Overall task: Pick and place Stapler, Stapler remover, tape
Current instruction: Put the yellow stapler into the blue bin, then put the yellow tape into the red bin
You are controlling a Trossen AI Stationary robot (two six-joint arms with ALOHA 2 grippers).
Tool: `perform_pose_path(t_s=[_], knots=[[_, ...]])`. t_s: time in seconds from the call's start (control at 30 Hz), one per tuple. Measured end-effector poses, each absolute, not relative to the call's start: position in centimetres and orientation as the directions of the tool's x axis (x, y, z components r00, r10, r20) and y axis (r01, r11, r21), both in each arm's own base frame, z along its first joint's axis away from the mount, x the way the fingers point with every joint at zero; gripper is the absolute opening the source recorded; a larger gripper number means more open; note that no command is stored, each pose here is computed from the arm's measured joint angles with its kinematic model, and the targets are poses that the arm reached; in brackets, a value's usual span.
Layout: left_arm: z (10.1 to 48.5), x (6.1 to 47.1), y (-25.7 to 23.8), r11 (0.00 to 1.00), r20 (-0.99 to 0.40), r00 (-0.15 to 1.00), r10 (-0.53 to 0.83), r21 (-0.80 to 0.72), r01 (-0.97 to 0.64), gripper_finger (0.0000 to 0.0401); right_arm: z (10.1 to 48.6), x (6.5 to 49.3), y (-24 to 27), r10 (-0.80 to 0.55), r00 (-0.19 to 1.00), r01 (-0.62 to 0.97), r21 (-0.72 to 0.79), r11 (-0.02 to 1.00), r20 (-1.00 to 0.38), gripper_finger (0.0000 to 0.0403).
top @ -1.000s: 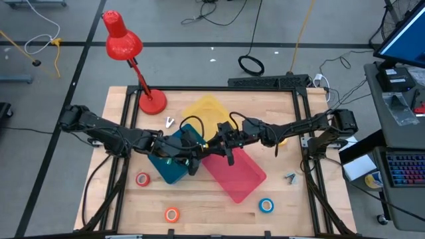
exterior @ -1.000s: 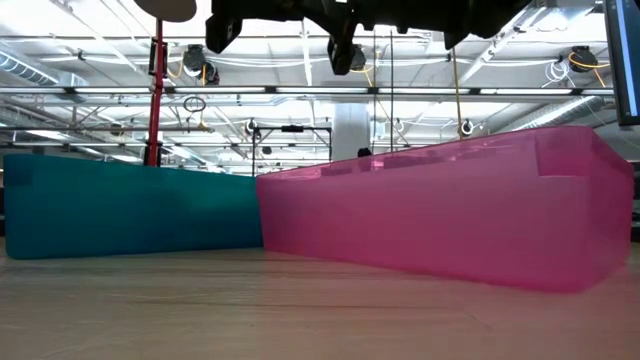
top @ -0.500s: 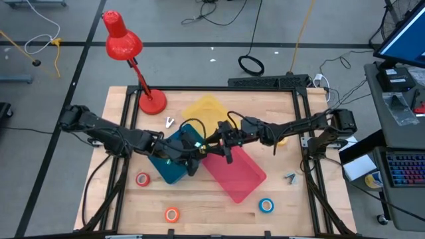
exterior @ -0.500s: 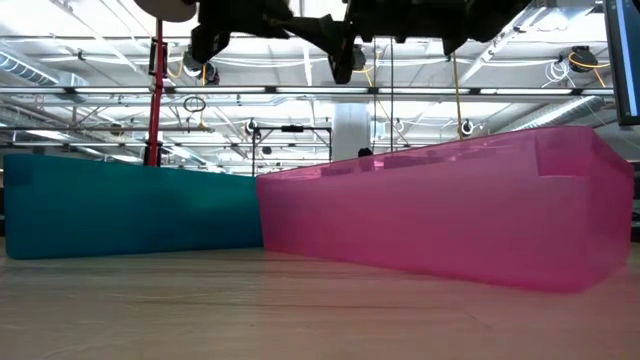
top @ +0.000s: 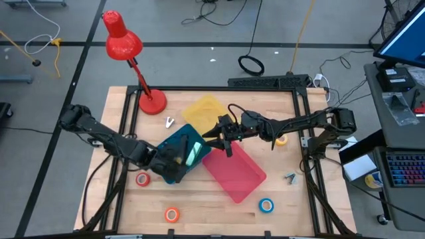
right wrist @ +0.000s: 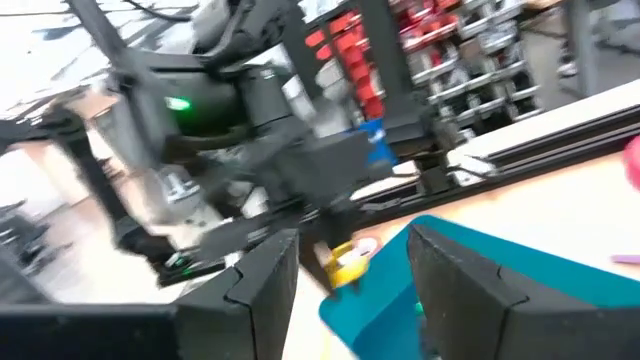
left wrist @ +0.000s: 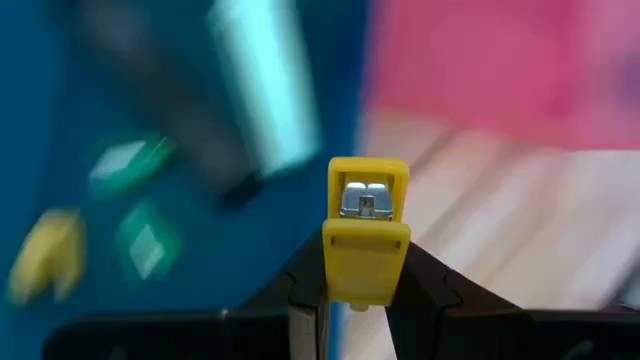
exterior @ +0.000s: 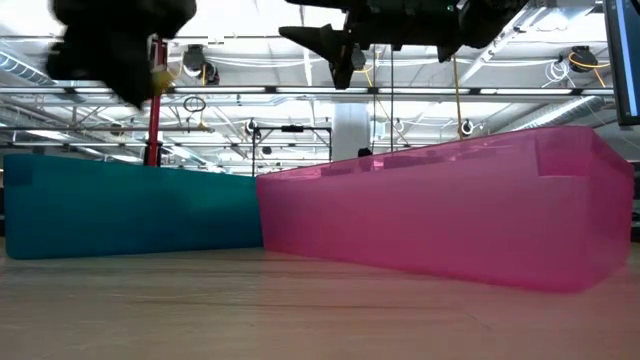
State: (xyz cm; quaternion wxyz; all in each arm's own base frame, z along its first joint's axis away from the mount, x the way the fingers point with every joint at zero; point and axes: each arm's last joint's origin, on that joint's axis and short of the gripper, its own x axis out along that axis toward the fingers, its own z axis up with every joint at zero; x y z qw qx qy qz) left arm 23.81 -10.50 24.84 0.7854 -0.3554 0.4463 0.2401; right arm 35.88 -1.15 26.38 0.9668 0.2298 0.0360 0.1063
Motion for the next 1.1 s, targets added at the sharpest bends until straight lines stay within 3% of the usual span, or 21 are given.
perform_pose_path(t_s=[0.13, 0.53, 0.9, 1.1], knots=[[24.4, 22.4, -11.1, 0.543, -0.926, 0.375, 0.032, -0.299, -0.785, 0.0064, 26.4, 35.9, -1.1, 0.24, 0.97, -0.206, 0.451, 0.869, -0.021, 0.0187], [19.9, 22.6, -8.7, 0.32, -0.944, 0.314, -0.102, -0.33, -0.888, 0.0064, 26.4, 35.9, -1.0, 0.241, 0.97, -0.206, 0.459, 0.864, -0.018, 0.0187], [17.8, 22.1, -6.8, 0.273, -0.957, 0.258, -0.134, -0.285, -0.919, 0.0106, 26.5, 35.9, -1.0, 0.241, 0.97, -0.205, 0.469, 0.859, -0.017, 0.0186], [17.8, 22.2, -6.6, 0.306, -0.956, 0.263, -0.13, -0.291, -0.906, 0.0111, 26.5, 35.9, -1.0, 0.24, 0.971, -0.208, 0.44, 0.874, -0.017, 0.0185]])
